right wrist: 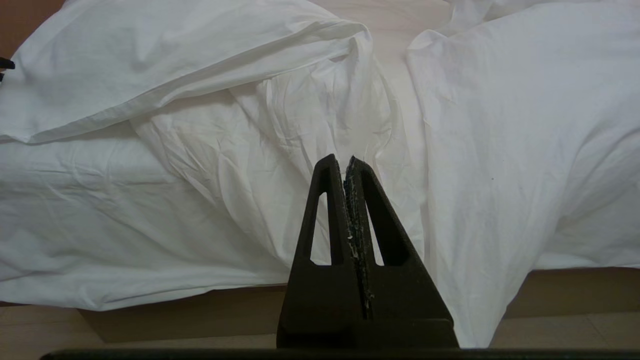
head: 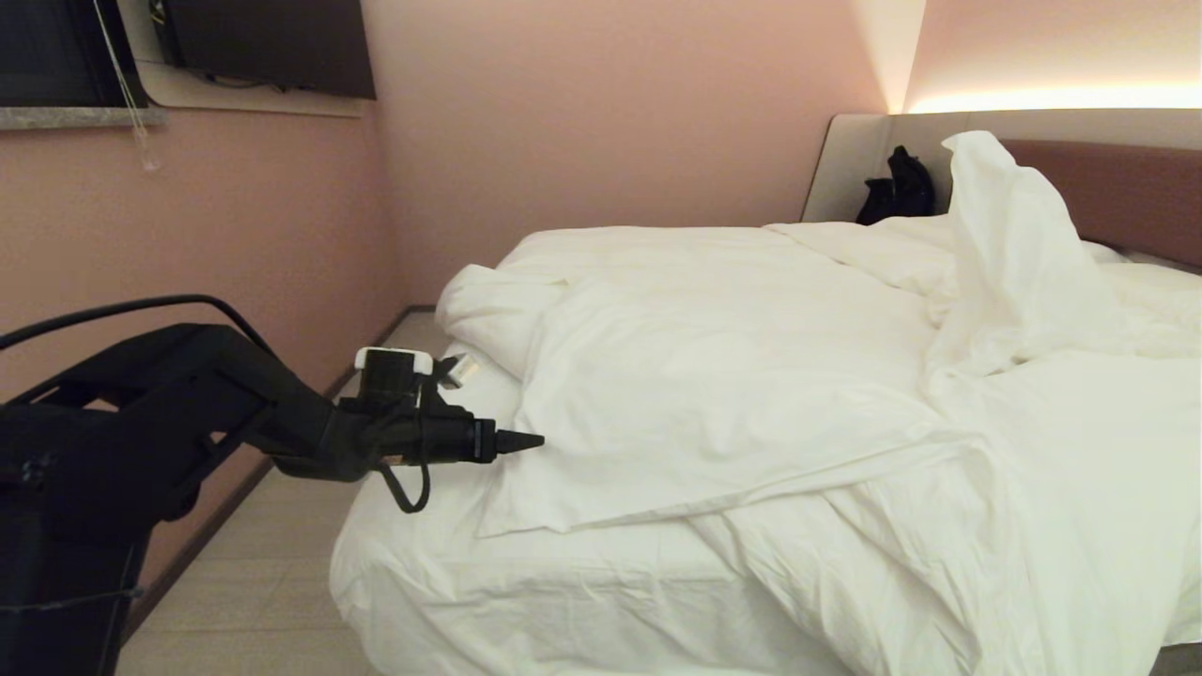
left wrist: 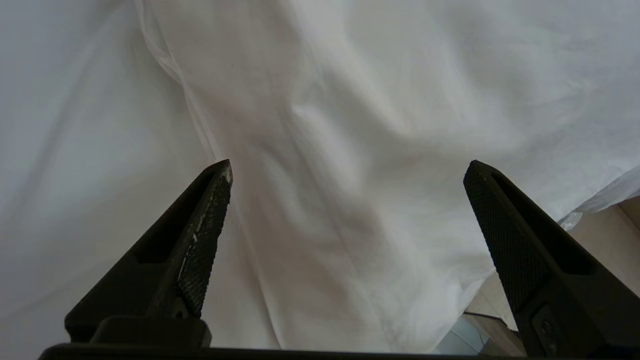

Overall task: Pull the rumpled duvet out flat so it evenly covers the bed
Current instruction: Hold the folded corner of the quilt

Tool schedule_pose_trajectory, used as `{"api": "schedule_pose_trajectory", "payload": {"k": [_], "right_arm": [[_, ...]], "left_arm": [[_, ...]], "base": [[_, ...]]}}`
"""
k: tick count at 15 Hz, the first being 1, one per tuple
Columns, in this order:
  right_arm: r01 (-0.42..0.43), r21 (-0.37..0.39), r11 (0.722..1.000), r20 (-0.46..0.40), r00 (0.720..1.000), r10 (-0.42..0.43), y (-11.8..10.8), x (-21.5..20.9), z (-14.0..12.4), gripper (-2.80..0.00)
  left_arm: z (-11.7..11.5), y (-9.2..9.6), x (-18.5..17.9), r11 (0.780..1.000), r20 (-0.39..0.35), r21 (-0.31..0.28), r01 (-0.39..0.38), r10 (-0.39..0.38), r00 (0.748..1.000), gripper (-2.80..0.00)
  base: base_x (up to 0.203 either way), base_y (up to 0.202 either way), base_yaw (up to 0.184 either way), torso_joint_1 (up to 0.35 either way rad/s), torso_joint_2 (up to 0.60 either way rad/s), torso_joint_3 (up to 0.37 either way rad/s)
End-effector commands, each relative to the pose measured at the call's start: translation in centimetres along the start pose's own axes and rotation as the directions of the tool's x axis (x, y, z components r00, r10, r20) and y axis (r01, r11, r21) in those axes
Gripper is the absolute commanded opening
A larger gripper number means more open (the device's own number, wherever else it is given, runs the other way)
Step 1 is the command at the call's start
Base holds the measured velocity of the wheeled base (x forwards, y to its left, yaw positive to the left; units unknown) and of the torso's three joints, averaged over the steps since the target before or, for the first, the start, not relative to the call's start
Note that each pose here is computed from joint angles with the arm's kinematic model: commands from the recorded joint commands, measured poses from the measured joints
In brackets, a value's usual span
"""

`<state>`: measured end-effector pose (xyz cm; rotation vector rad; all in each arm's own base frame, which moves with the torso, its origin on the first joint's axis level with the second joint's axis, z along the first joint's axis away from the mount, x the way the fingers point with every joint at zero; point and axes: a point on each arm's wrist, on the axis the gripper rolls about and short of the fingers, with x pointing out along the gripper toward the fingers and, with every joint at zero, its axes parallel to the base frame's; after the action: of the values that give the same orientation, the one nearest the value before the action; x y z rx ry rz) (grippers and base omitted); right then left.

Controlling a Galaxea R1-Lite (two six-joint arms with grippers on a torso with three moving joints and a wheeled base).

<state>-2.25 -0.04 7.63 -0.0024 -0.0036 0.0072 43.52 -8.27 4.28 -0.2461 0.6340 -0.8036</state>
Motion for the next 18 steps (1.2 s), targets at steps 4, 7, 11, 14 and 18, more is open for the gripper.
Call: {"api": "schedule_pose_trajectory", "payload": {"k": [4,7,11,14,18], "right_arm": [[0.0,-0.001,1.0,0.001,1.0,0.0,0.0,0.0,0.0,-2.8],[0.0,-0.001,1.0,-0.001,1.0,0.0,0.0,0.0,0.0,-2.8],[0.0,-0.001,1.0,0.001,1.0,0.0,0.0,0.0,0.0,-2.8],[0.0,-0.001,1.0,0.001,1.0,0.0,0.0,0.0,0.0,-2.8],[0.0,-0.001,1.0,0.001,1.0,0.0,0.0,0.0,0.0,-2.8]], "left_arm": [[-0.1,0.4,0.8,1.0,-0.001,0.009,0.009,-0.009,1.0,0.0],[0.4,-0.3,1.5,0.999,0.005,0.031,0.027,-0.027,1.0,0.0],[-0.3,-1.3,3.0,0.998,-0.023,0.04,0.056,-0.055,0.998,0.0],[-0.9,-2.0,4.0,0.996,-0.042,0.05,0.074,-0.072,0.996,0.0],[-0.9,-2.8,4.4,0.994,-0.052,0.063,0.09,-0.087,0.995,0.0]], "base": [[0.0,0.0,0.0,0.0,0.0,0.0],[0.0,0.0,0.0,0.0,0.0,0.0],[0.0,0.0,0.0,0.0,0.0,0.0],[0.0,0.0,0.0,0.0,0.0,0.0],[0.0,0.0,0.0,0.0,0.0,0.0]]}}
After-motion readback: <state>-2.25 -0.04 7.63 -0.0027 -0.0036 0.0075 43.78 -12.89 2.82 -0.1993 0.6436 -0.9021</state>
